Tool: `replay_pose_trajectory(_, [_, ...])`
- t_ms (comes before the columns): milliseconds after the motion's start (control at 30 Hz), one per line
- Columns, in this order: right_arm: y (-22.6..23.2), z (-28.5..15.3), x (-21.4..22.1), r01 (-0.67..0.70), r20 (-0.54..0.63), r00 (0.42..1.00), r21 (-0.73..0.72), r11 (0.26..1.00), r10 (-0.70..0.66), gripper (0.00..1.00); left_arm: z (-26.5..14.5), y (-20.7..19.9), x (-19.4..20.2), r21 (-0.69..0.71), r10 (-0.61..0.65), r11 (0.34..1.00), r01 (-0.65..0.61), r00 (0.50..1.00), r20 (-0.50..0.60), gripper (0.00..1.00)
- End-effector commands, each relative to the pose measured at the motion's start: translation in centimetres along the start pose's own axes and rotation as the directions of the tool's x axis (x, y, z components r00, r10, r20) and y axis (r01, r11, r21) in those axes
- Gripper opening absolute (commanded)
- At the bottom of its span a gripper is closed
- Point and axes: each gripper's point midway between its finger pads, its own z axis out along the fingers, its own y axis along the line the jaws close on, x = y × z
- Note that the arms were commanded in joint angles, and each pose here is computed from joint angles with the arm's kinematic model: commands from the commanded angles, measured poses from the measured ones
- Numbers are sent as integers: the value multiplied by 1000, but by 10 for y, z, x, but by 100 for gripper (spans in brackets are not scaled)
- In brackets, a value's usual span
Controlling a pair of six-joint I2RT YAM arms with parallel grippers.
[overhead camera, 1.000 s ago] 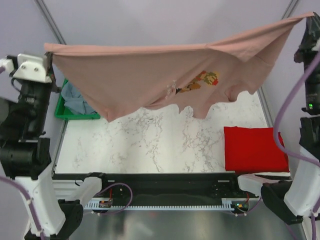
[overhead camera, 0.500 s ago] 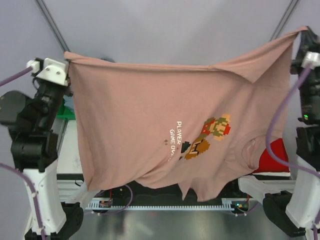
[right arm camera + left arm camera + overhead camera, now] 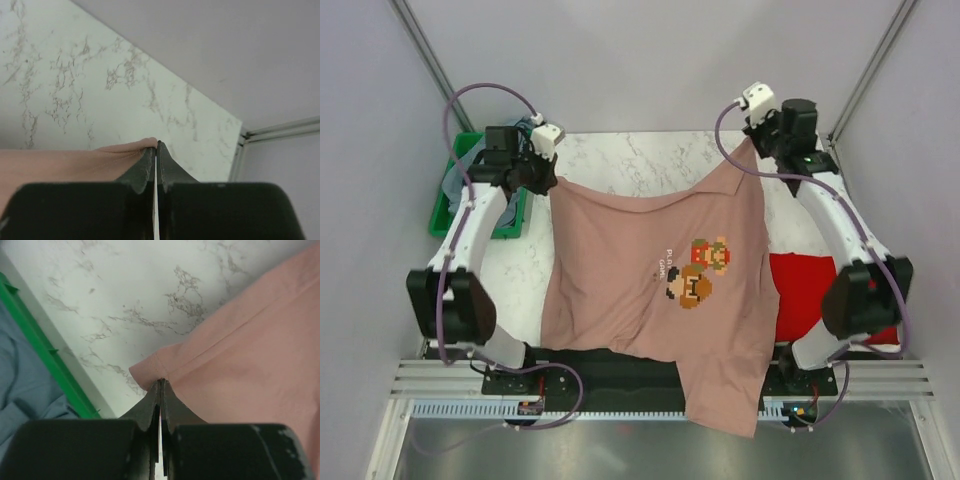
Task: Fold and stack the t-shirts
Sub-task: Flatten the tshirt out
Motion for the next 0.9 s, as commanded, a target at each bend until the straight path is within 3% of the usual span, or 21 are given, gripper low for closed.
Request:
replay_pose_trajectory(0, [15,68,29,-2,-16,1000,-44,999,1,0,46,10,9,29,-83,996,85,994,-65,2])
replay_pose_trajectory(33, [11,84,26,-10,-15,1000,-32,999,9,0,57,19,16,2,-98,995,98,991,-96,2])
replay_pose_trajectory(67, [25,117,60,-27,-87,996,-55,998,22,0,79,28,22,-4,-114,993,115,985,-126,2])
replay_pose_trajectory(100, [25,132,67,-33,-104,994,-48,998,28,0,87,33,24,-13,-115,993,115,984,-137,2])
replay_pose_trajectory(133, [10,144,55,-35,-82,996,1,999,35,0,95,42,26,-40,-117,993,112,982,-151,2])
replay_pose_trajectory(167, [22,171,84,-40,-133,990,-16,999,37,0,113,51,30,-56,-123,992,115,978,-170,2])
replay_pose_trajectory(233, [6,193,69,-33,-98,995,32,999,36,0,126,65,36,-99,-133,988,116,972,-193,2])
replay_pose_trajectory(267, [14,213,95,-31,-143,989,39,999,36,0,131,73,28,-118,-127,987,107,976,-178,2])
replay_pose_trajectory(300, [0,221,78,-28,-102,994,75,997,35,0,145,76,39,-123,-139,986,116,970,-202,2])
replay_pose_trajectory(333, [6,237,100,-24,-136,990,86,996,35,0,149,82,39,-144,-138,983,109,970,-202,2])
replay_pose_trajectory(400, [-8,250,85,-22,-75,997,143,989,33,0,162,91,37,-171,-127,981,95,974,-188,2])
replay_pose_trajectory(633, [-7,289,92,25,10,1000,220,975,-28,0,199,123,24,-276,-34,961,-9,988,-152,3])
replay_pose_trajectory(667, [-6,292,92,31,16,999,225,974,-35,0,201,127,20,-298,-35,955,-8,990,-139,7])
replay_pose_trajectory(700, [-5,293,93,42,15,999,231,972,-47,0,204,129,14,-311,-29,950,-9,993,-117,23])
replay_pose_trajectory(767, [-1,297,90,47,29,998,240,970,-56,0,200,138,4,-374,-26,927,-16,994,-106,36])
replay_pose_trajectory(867, [-7,297,84,47,57,996,275,960,-65,0,176,150,-31,-442,-20,897,4,999,-32,48])
